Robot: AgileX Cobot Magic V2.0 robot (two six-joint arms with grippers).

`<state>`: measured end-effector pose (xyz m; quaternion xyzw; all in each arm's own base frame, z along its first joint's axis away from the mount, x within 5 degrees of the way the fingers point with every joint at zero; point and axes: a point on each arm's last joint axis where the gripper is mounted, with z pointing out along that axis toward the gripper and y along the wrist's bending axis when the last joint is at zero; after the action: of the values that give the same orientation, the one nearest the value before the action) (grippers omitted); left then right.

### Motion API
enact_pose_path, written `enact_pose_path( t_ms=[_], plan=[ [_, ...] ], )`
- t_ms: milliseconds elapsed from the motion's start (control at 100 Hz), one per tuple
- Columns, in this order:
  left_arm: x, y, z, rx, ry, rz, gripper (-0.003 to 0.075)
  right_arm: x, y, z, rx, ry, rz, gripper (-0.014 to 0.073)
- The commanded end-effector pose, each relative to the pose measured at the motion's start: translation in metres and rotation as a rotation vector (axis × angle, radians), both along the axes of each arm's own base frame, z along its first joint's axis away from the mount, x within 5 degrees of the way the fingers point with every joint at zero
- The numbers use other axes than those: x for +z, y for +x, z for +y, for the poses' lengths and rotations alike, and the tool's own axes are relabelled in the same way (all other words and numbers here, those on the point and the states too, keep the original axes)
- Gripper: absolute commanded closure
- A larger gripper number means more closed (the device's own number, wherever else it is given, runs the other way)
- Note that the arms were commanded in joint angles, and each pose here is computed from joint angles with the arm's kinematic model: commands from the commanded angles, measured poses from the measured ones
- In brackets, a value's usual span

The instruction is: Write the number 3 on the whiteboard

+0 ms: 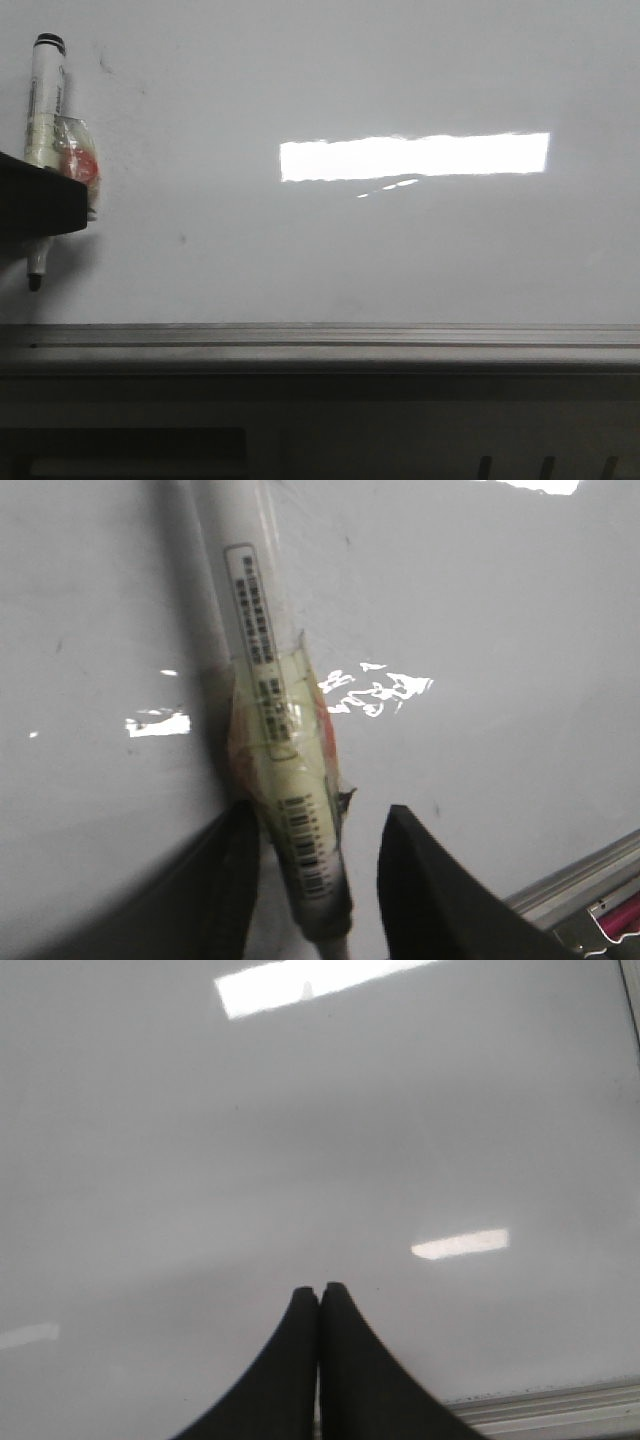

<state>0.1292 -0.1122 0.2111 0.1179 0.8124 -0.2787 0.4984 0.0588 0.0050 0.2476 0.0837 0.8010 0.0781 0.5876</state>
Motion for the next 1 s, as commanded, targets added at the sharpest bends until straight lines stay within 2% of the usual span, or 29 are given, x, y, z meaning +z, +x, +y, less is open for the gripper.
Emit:
enact_pose_path(
  t_ms=[0, 60, 260, 350, 490, 640, 710, 770, 810, 900, 990],
  plan=[
    [0.012, 0.006, -0.004, 0.024, -0.061, -0.052, 0.0615, 0.018, 0.003, -0.001, -0.014, -0.007, -0.098, 0.0659],
    [0.012, 0.006, -0.004, 0.024, -0.061, -0.052, 0.0742, 0.018, 0.003, -0.001, -0.014, -0.007, -0.098, 0.0659],
    [0.012, 0.006, -0.004, 0.024, -0.061, -0.052, 0.0741, 0.018, 0.003, -0.001, -0.01, -0.007, -0.094, 0.0659],
    [0.013, 0.005, -0.004, 0.001, -0.041, -0.072, 0.0741, 0.019, 0.002, 0.002, 0.038, -0.005, -0.085, 0.0659],
    [0.018, 0.0, -0.007, -0.092, 0.024, -0.167, 0.074, 0.03, 0.006, 0.01, 0.211, -0.166, -0.043, 0.0659],
    [0.029, -0.011, -0.014, -0.185, 0.017, -0.221, 0.0741, 0.046, 0.021, 0.022, 0.367, -0.213, -0.003, 0.0659],
    [0.033, -0.018, -0.022, -0.3, 0.096, -0.316, 0.074, 0.054, 0.031, 0.032, 0.446, -0.215, 0.017, 0.0659],
    [0.034, -0.024, -0.028, -0.432, 0.216, -0.435, 0.074, 0.058, 0.04, 0.044, 0.528, -0.218, 0.035, 0.0659],
    [0.035, -0.025, -0.031, -0.472, 0.263, -0.468, 0.074, 0.062, 0.045, 0.05, 0.567, -0.219, 0.032, 0.0659],
    [0.036, -0.024, -0.032, -0.494, 0.318, -0.476, 0.074, 0.063, 0.054, 0.07, 0.676, -0.227, 0.05, 0.0659],
    [0.033, -0.023, -0.03, -0.524, 0.422, -0.504, 0.074, 0.06, 0.058, 0.091, 0.785, -0.242, 0.085, 0.0659]
  ],
)
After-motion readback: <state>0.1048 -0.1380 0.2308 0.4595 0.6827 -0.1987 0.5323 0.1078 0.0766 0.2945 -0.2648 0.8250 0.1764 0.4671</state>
